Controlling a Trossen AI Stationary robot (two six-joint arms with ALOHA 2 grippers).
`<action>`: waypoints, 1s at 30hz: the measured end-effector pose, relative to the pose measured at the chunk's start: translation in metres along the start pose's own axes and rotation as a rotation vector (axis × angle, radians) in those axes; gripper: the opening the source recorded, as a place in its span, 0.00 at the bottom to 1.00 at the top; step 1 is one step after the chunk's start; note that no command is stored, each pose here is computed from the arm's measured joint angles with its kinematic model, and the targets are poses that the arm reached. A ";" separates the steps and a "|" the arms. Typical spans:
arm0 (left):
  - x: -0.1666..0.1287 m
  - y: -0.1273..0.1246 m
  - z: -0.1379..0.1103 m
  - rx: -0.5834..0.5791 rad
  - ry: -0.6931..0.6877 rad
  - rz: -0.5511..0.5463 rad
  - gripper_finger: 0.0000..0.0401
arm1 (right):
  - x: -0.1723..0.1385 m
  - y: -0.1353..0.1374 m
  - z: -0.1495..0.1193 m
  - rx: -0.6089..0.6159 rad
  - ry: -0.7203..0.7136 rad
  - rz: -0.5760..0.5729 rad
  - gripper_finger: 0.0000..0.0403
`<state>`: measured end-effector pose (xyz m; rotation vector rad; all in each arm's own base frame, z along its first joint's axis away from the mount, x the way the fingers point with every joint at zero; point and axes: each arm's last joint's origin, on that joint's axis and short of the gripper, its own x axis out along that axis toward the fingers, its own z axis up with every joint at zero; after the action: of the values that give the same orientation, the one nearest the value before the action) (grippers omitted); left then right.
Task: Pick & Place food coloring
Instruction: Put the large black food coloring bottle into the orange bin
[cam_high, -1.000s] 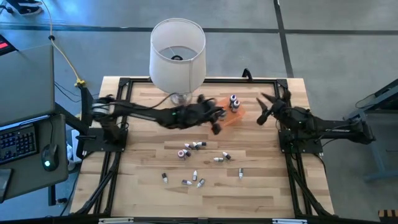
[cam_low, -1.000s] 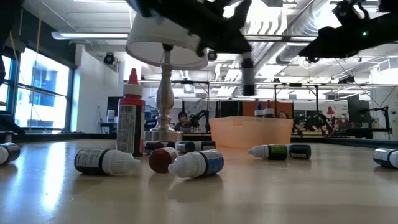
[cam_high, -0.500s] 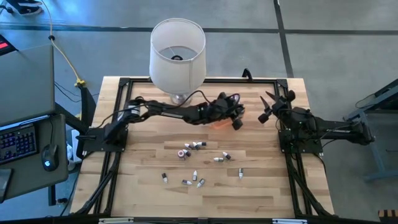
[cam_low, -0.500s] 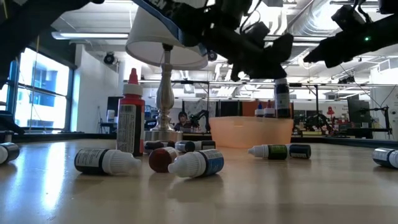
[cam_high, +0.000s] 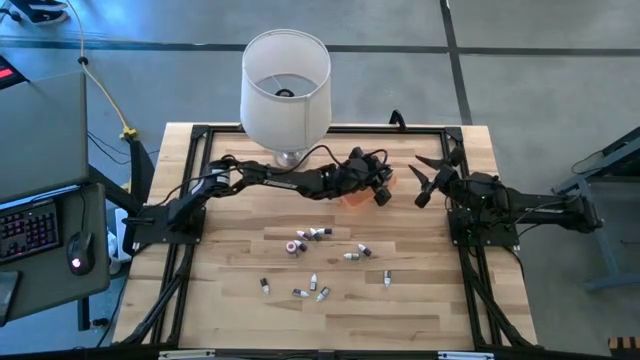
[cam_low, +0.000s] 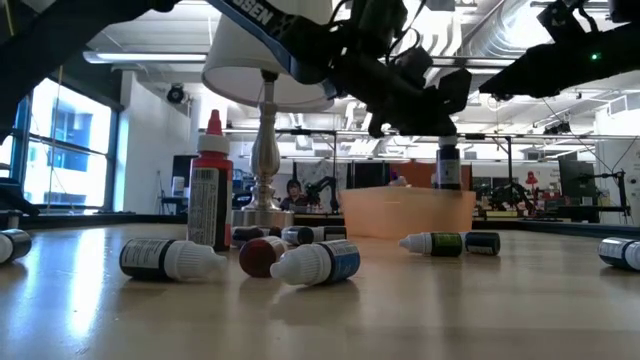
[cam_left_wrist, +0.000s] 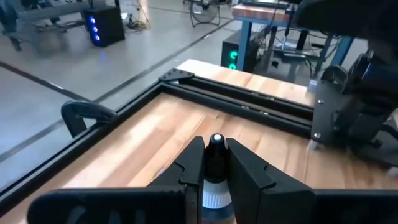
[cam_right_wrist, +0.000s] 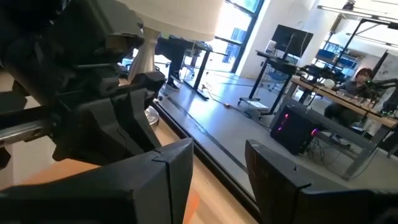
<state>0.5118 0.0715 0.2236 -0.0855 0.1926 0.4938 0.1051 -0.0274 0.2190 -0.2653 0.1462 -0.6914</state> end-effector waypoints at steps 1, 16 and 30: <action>0.000 0.001 0.000 0.000 0.002 0.001 0.10 | 0.000 0.000 0.000 0.001 0.000 0.000 0.35; 0.015 0.013 -0.016 0.001 0.009 -0.013 0.11 | 0.000 0.000 0.000 0.019 -0.001 0.002 0.35; 0.022 0.017 -0.025 0.079 0.012 -0.079 0.12 | 0.000 0.000 0.000 0.019 -0.001 0.003 0.35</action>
<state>0.5184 0.0931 0.1940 -0.0190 0.2199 0.4063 0.1051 -0.0274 0.2190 -0.2469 0.1387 -0.6892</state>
